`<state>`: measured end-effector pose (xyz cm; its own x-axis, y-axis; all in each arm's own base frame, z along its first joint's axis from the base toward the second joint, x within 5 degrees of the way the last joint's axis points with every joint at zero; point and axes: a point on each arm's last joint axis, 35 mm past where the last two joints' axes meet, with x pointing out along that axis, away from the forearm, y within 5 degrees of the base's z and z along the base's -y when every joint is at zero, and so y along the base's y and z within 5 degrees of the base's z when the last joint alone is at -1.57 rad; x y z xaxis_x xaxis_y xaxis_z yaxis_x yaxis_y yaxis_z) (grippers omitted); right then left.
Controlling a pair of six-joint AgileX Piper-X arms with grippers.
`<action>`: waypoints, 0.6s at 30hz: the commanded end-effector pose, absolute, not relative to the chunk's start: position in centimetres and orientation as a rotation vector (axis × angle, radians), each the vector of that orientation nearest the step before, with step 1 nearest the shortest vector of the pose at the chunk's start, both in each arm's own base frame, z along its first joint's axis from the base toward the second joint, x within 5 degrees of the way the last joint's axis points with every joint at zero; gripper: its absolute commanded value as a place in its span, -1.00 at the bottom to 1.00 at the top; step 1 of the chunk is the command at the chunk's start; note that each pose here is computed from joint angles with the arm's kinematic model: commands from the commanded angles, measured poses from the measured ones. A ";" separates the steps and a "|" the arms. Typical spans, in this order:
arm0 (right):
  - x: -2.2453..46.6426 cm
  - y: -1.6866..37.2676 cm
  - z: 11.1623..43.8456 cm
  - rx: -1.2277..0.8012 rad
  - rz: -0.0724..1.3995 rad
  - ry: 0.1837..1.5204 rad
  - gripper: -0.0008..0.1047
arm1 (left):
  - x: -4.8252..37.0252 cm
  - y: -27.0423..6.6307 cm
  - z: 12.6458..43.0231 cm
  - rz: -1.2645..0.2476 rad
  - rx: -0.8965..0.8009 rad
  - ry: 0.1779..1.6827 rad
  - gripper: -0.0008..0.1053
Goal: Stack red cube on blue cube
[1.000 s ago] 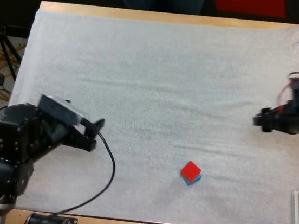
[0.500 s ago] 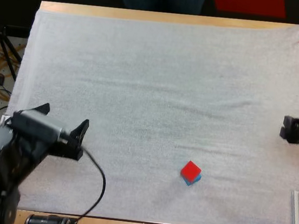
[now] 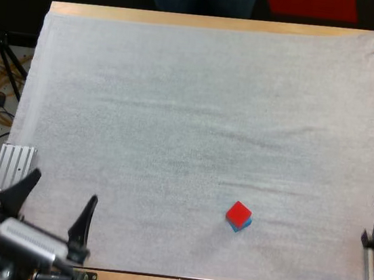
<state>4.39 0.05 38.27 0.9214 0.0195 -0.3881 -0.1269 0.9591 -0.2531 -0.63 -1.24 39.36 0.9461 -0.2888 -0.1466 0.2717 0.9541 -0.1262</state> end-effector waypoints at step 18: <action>-1.4 0.1 35.2 -0.268 0.047 0.270 0.37 | -4.5 -1.5 36.0 -0.292 -0.070 0.363 0.65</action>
